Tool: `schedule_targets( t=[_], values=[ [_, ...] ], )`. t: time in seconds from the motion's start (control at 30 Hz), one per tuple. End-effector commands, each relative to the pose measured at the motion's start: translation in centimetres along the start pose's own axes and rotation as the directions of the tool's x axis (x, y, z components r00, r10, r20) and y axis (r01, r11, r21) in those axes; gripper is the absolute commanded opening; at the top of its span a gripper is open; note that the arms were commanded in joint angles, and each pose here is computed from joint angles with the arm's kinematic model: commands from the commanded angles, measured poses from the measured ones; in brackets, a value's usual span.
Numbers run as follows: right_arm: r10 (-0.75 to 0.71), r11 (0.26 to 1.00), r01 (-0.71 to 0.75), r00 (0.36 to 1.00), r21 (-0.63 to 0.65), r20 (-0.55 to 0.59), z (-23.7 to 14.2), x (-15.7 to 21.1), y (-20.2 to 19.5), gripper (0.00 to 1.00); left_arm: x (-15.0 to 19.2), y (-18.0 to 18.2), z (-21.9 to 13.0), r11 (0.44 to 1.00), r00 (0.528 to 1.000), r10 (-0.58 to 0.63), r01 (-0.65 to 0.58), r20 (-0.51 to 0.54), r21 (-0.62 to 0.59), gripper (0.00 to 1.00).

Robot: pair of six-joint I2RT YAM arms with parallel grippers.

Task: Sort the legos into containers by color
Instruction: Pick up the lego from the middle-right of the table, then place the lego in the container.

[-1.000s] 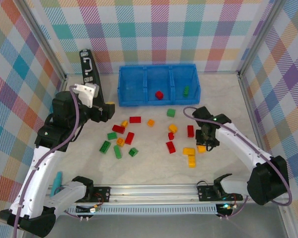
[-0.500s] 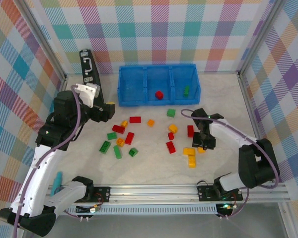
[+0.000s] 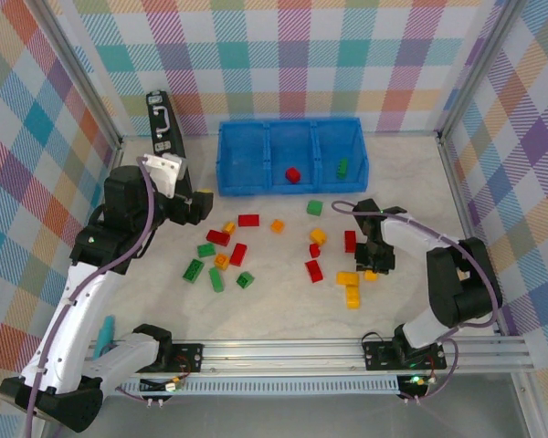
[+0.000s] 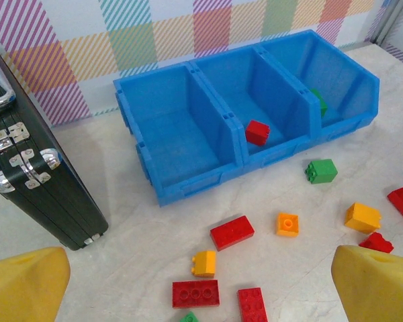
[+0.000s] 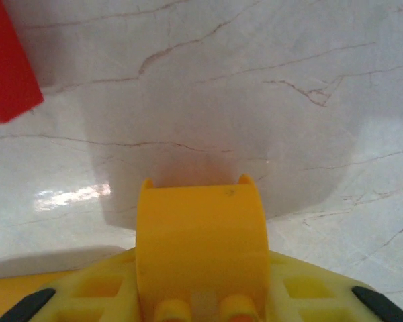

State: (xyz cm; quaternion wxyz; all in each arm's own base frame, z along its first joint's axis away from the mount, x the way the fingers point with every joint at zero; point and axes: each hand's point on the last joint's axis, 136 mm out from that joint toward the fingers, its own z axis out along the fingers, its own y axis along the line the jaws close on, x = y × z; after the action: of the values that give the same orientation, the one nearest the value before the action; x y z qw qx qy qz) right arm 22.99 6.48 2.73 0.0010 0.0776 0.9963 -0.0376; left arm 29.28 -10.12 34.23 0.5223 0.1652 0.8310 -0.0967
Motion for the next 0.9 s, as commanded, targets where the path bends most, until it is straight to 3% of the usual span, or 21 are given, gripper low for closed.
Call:
schedule_targets(
  t=[0.0,0.2,0.37,0.53,0.67,0.87],
  values=[
    [-0.009,0.999,0.009,1.000,-0.040,0.014,-1.3,-0.9,0.8,0.33,0.1,0.1,-0.1,1.000,1.000,0.021,-0.020,0.002,-0.014,1.00],
    [-0.070,0.991,0.087,0.984,-0.100,0.164,-8.5,-6.1,3.1,0.29,0.2,-0.1,0.1,1.000,1.000,0.019,-0.019,0.000,-0.002,1.00],
    [-0.181,0.959,0.247,0.910,-0.138,0.374,-16.3,-12.7,8.7,0.29,0.3,0.3,-0.2,0.999,1.000,0.028,-0.028,0.011,-0.022,1.00],
    [-0.329,0.880,0.466,0.736,-0.090,0.591,-22.9,-18.6,17.5,0.28,0.8,0.6,-0.3,0.998,0.999,0.034,-0.034,0.004,-0.044,1.00],
    [-0.349,0.798,0.595,0.584,-0.094,0.732,-26.2,-22.3,24.8,0.29,0.8,0.9,-0.5,0.998,0.999,0.034,-0.033,0.011,-0.058,1.00],
    [-0.356,0.674,0.736,0.402,-0.066,0.844,-26.0,-24.1,33.2,0.29,0.5,0.8,-1.1,0.998,0.999,0.033,-0.031,0.030,-0.057,1.00]
  ],
)
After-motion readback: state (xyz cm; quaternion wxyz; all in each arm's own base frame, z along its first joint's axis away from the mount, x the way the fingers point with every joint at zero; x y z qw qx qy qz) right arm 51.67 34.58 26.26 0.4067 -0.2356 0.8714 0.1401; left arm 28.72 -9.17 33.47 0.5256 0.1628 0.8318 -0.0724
